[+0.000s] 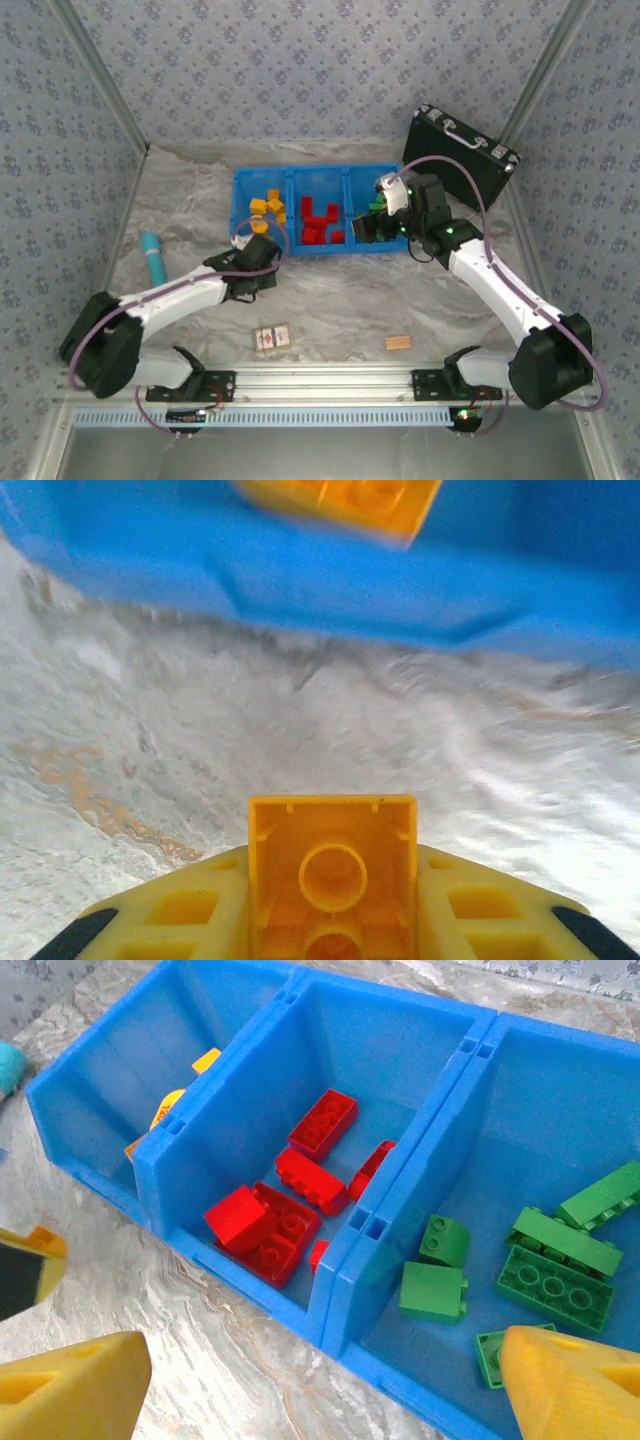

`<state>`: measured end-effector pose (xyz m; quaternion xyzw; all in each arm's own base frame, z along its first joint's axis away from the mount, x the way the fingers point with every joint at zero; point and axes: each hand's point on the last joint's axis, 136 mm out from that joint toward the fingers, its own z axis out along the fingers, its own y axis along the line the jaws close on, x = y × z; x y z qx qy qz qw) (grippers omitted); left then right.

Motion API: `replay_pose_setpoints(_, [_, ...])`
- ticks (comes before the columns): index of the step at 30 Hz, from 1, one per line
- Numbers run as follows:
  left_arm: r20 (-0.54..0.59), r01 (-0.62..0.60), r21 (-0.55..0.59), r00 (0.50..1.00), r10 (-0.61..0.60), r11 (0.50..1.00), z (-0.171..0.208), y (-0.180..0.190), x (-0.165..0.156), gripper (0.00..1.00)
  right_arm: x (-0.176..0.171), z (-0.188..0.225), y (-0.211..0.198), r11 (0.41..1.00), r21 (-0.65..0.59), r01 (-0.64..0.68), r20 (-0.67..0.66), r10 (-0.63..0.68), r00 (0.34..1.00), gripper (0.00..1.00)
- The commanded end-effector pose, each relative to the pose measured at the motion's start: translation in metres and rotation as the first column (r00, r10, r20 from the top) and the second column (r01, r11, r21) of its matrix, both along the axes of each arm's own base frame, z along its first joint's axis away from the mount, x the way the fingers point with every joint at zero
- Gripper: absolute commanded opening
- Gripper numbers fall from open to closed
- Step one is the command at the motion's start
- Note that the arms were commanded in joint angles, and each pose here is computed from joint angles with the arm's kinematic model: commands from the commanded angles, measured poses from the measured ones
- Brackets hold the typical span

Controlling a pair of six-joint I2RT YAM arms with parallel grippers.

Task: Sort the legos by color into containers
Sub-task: Pick up the lego from the center of the table, then place the lego in the container.

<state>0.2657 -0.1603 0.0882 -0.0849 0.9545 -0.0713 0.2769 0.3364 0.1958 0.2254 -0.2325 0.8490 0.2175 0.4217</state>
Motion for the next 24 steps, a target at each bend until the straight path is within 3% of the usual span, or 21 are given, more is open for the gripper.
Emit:
replay_pose_setpoints(1, [0.098,0.039,-0.008,0.994,-0.038,0.999,0.062,0.002,0.021,0.26,0.002,0.018,0.003,0.997,0.071,0.014,0.037,-0.017,0.999,0.91])
replay_pose_setpoints(3, [0.148,0.03,-0.056,0.989,-0.022,0.998,0.085,0.003,0.042,0.24,0.001,0.02,0.004,0.998,0.067,0.009,0.046,-0.012,0.999,0.92])
replay_pose_setpoints(5, [0.206,0.028,-0.104,0.979,-0.006,0.994,0.101,0.001,0.066,0.23,0.001,0.021,0.005,0.998,0.063,0.004,0.057,-0.008,0.998,0.99])
replay_pose_setpoints(8, [0.277,0.048,-0.096,0.961,-0.019,0.994,0.125,-0.002,0.103,0.23,0.0,0.02,0.004,0.997,0.07,0.013,0.077,-0.018,0.997,0.99])
replay_pose_setpoints(13, [0.316,0.056,-0.098,0.948,-0.022,0.994,0.129,-0.006,0.167,0.22,-0.007,0.015,0.003,0.996,0.088,0.029,0.099,-0.037,0.994,0.99])
replay_pose_setpoints(18, [0.279,0.054,-0.046,0.959,-0.039,0.997,0.1,-0.014,0.214,0.22,-0.02,0.006,-0.002,0.995,0.09,0.041,0.095,-0.049,0.994,0.99])
replay_pose_setpoints(24, [0.215,0.001,-0.059,0.977,0.012,0.998,0.048,-0.016,0.23,0.22,-0.031,-0.009,-0.016,0.988,0.112,0.106,0.089,-0.116,0.989,0.99])
